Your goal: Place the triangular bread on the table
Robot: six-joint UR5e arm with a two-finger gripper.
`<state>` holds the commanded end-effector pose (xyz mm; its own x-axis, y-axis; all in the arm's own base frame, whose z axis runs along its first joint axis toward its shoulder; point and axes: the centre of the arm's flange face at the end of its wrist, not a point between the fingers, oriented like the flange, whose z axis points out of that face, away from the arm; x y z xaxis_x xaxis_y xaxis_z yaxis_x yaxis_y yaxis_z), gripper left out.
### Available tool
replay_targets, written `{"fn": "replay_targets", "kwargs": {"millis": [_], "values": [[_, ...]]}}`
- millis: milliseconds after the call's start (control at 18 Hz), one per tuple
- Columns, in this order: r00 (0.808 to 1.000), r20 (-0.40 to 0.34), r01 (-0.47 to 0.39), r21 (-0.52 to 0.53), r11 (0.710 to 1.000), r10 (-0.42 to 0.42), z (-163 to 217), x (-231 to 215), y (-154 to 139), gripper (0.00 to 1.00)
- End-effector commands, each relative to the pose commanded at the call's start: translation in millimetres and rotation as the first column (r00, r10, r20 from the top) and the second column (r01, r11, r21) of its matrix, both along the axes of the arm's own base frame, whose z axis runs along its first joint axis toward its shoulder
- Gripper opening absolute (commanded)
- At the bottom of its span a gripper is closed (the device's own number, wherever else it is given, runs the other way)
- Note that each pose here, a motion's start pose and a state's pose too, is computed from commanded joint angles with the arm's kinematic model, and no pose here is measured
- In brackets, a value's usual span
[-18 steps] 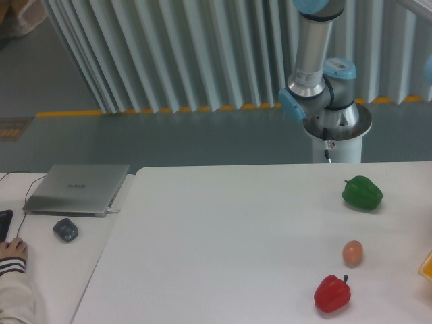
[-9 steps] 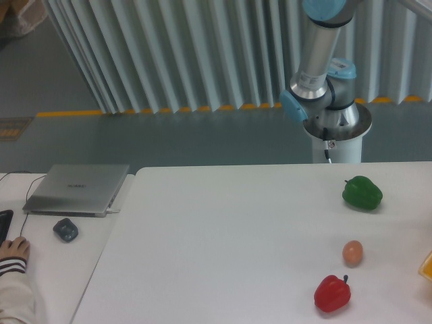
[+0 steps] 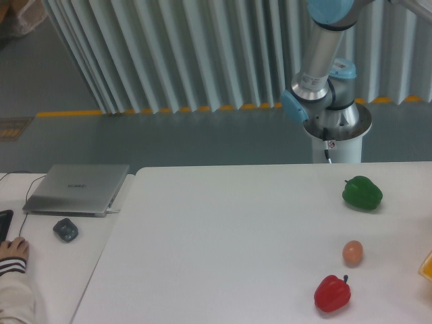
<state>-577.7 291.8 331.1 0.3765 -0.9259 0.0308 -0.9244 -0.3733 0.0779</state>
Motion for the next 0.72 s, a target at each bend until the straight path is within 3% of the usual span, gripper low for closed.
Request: {"fn": "replay_targets", "kwargs": {"millis": [333,667,722], "values": [[0.998,0.063,0.005,-0.019,1.0,-0.004,-31,8,1,1.0],[0.997,0.073,0.008,-0.02,1.0,-0.007,-35,8,-2,1.0],[0.997,0.077,0.007,-0.021,1.0,-0.005,-36,7,-2,0.91]]}}
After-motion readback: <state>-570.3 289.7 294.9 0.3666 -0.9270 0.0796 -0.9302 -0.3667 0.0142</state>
